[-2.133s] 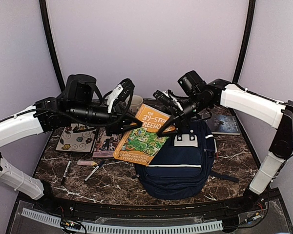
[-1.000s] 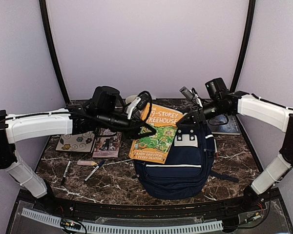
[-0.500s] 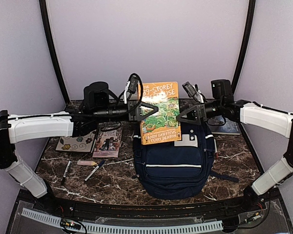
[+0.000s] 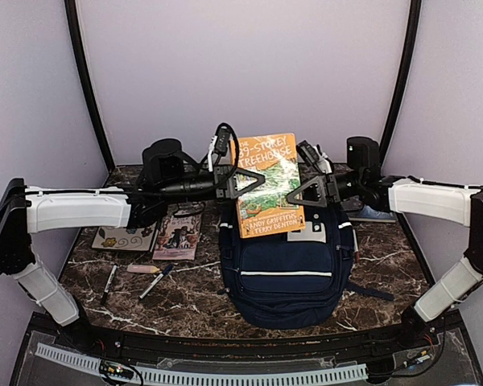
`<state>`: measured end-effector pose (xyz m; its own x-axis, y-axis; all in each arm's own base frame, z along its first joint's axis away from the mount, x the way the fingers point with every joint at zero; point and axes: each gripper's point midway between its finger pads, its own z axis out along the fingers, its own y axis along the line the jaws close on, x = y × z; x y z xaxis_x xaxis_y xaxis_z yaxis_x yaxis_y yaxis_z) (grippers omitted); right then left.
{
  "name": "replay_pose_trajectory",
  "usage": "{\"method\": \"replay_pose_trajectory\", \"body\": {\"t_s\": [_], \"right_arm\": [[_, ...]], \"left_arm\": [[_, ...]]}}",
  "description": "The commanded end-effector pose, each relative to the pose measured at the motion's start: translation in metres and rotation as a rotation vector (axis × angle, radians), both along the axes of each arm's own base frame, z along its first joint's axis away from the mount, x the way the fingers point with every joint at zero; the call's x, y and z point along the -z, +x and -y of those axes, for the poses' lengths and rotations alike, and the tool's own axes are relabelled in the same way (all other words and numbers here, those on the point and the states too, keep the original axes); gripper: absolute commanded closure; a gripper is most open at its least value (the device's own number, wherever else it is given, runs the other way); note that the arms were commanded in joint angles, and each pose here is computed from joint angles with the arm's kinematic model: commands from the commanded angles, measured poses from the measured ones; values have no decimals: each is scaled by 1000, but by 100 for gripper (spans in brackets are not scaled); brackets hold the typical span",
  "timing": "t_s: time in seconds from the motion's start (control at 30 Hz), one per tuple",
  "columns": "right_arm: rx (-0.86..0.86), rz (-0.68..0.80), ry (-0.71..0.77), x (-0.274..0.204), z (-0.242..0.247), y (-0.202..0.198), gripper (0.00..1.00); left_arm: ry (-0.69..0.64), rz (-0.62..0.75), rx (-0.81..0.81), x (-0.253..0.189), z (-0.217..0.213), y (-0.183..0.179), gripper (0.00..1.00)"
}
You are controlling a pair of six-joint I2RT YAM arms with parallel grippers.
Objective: Pack the student bag
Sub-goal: Pass from the left arm to the right, then pick up the largest pocket of the bag from the student bag.
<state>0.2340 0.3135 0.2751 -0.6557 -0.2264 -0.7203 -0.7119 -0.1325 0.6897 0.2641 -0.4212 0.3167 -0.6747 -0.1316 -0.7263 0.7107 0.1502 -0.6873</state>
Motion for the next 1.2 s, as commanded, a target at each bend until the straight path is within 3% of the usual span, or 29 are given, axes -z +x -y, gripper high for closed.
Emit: {"method": "replay_pose_trajectory", "body": {"t_s": [0.0, 0.1, 0.2, 0.33, 0.47, 0.77, 0.97, 1.17], "right_arm": [[-17, -5, 40, -12, 1, -4, 66], [42, -16, 33, -11, 8, 9, 82], [122, -14, 24, -13, 26, 29, 93], [292, 35, -42, -10, 74, 64, 100], [451, 125, -169, -2, 120, 77, 100], [663, 218, -355, 26, 178, 61, 100], [738, 257, -405, 31, 189, 58, 100], [740, 245, -387, 32, 189, 62, 100]], "left_arm": [[-92, 48, -13, -24, -2, 4, 100], [-65, 25, -28, -13, 1, 10, 96], [16, -9, -64, 11, 5, 21, 61], [171, -61, -131, 58, 2, 33, 45], [318, -72, -102, 103, 6, 19, 43], [731, 328, 260, 163, 63, -71, 48], [774, 510, 436, 183, 78, -116, 48], [845, 557, 508, 205, 88, -125, 49]]}}
